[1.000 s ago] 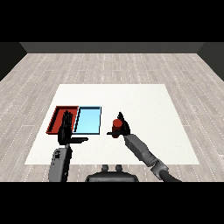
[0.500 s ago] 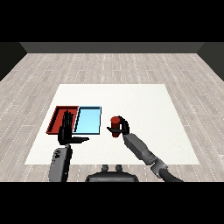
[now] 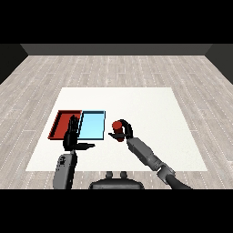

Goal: Pick the red can and put it in the red box

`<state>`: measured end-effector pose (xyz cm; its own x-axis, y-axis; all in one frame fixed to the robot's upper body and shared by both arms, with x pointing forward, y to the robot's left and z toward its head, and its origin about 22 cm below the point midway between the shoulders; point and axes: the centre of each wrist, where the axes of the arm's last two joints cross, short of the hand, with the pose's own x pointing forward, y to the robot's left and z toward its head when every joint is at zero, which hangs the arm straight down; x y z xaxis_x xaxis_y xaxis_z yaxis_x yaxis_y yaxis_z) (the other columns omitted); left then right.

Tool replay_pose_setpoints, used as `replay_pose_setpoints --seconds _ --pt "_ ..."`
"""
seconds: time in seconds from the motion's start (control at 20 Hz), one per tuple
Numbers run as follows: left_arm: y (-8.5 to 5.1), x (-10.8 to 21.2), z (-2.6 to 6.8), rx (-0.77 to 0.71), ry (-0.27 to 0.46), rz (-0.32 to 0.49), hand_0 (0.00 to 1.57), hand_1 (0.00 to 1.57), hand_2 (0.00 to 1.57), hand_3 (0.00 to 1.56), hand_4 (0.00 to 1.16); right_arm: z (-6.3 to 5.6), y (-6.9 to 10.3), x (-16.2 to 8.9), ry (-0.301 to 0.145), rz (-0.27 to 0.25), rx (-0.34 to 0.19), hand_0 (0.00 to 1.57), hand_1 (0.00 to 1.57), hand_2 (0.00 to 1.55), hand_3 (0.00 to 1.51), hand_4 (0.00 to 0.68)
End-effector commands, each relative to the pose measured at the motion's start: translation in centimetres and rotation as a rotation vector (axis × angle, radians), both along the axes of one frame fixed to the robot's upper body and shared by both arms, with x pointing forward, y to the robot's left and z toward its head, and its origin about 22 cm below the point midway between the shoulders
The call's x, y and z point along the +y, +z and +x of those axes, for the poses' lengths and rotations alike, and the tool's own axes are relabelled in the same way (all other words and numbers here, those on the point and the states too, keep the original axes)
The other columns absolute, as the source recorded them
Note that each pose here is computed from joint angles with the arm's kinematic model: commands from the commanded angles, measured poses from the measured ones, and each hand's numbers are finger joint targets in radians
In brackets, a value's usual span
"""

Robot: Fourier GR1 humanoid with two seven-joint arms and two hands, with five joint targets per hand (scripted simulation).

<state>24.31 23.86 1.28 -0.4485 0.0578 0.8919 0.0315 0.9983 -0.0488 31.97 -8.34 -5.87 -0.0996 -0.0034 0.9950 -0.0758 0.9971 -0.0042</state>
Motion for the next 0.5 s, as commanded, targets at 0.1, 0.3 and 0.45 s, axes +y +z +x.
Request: replay_pose_setpoints --seconds 0.1,0.3,0.45 --pt "0.5 -2.1 0.3 0.009 -0.033 0.021 0.0 0.0 0.0 0.0 0.0 0.5 3.9 1.5 0.025 -0.017 -0.103 1.42 1.42 1.43 1.37 0.619" --pt "0.5 -2.6 1.59 0.005 -0.061 0.048 0.0 0.0 0.0 0.0 0.0 -1.0 4.4 -0.2 0.008 -0.019 -0.163 1.43 1.43 1.43 1.38 0.622" --pt "1.8 -3.0 0.85 0.035 -0.068 0.028 0.0 0.0 0.0 0.0 0.0 -1.6 7.3 -0.6 0.01 0.007 -0.219 1.46 1.46 1.44 1.39 0.659"
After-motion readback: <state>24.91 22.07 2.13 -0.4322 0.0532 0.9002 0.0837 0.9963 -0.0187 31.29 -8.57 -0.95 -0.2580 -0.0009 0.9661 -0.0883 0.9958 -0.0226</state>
